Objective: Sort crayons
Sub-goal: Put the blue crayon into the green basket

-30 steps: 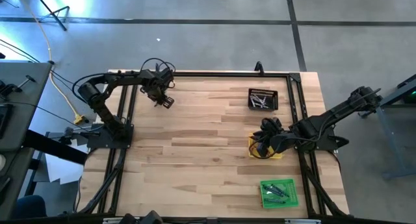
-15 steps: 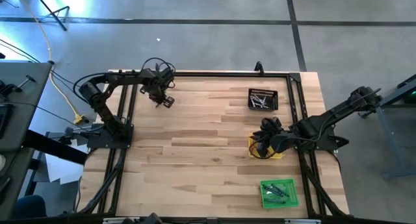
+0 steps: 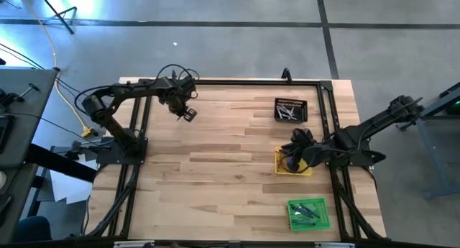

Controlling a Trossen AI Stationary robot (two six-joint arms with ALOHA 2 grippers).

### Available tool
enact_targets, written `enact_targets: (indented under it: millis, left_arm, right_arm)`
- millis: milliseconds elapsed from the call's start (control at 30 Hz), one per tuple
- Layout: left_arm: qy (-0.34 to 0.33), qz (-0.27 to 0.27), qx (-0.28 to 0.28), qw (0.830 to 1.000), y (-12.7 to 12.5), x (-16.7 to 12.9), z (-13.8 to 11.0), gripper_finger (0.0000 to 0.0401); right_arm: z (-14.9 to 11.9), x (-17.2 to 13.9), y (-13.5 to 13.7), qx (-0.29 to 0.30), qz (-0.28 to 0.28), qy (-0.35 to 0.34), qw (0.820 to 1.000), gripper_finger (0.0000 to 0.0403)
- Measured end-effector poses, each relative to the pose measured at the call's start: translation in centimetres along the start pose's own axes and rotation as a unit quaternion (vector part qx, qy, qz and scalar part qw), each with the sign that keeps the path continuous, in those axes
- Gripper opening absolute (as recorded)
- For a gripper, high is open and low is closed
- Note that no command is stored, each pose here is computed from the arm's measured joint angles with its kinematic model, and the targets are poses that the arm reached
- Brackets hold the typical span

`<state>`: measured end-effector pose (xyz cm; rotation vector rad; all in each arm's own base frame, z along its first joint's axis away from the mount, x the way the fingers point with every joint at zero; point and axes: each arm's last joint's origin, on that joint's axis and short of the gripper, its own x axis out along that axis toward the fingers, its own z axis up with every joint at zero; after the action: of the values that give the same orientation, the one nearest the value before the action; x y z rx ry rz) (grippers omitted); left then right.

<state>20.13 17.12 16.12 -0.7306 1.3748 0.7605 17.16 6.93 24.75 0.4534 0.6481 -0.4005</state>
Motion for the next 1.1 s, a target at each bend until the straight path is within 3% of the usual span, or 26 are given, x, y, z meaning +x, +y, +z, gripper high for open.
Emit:
enact_targets:
  millis: [233,400,500,667,900,1100]
  left_arm:
    - [-0.086,-0.056,0.039,0.994,-3.0,-3.9,0.3,0.0002]
    - [-0.170,-0.141,0.095,0.971,-6.9,-6.4,-0.1,0.0002]
    - [-0.229,-0.187,0.133,0.946,-9.6,-7.7,-0.7,0.0003]
    - [-0.328,-0.259,0.196,0.887,-14.2,-9.7,-2.1,0.0003]
    - [-0.456,-0.274,0.242,0.811,-19.1,-12.1,-5.4,0.0003]
    - [-0.527,-0.266,0.227,0.774,-21.9,-13.0,-8.2,0.0003]
  right_arm:
    - [0.4,-0.9,-0.4,0.009,0.010,-0.012,1.000,0.0076]
    - [0.3,-0.9,-0.7,0.004,-0.004,-0.017,1.000,0.0076]
    - [0.4,-0.9,-0.7,0.005,-0.020,-0.038,0.999,0.0076]
    - [0.9,-0.9,-0.6,-0.011,-0.040,-0.089,0.995,0.0076]
    - [0.7,-0.2,0.6,-0.025,-0.035,-0.205,0.978,0.0076]
    - [-0.3,0.9,0.7,-0.014,0.003,-0.303,0.953,0.0076]
